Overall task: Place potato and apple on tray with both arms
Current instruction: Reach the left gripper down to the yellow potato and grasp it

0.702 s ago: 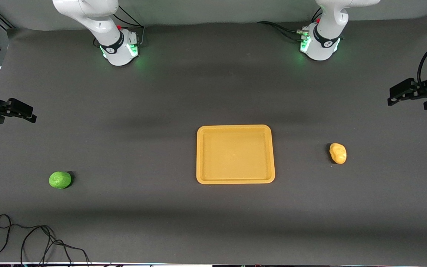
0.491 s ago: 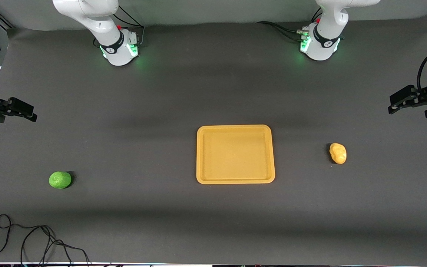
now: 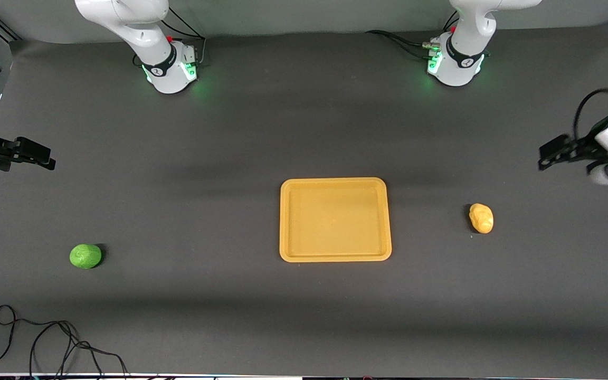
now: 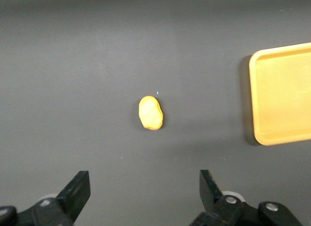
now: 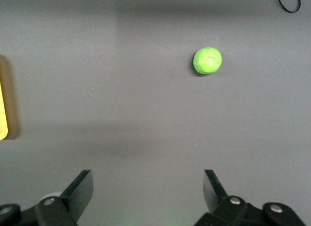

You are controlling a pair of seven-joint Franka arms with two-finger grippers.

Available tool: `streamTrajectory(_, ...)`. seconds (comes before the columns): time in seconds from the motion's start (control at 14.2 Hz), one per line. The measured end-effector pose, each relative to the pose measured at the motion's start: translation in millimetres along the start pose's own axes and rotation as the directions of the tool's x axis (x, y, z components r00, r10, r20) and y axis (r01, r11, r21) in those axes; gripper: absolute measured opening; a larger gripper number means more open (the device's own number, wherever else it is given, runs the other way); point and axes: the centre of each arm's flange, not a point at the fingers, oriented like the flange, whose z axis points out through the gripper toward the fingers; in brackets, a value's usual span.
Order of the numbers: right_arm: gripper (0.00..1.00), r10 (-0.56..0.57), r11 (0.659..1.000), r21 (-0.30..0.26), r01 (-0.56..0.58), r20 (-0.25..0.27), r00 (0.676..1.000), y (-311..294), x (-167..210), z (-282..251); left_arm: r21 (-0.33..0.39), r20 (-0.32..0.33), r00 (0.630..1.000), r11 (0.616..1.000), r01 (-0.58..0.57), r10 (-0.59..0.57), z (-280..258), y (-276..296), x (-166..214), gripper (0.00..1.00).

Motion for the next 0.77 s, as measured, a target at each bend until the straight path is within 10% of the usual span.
streamTrajectory(0.77,1.0,0.003,1.0,0.0,-0.003,-0.012,1.0,2,1,-4,0.012,0.006,0.997,0.997,0.081,-0.082,262,-11,-30,1.0)
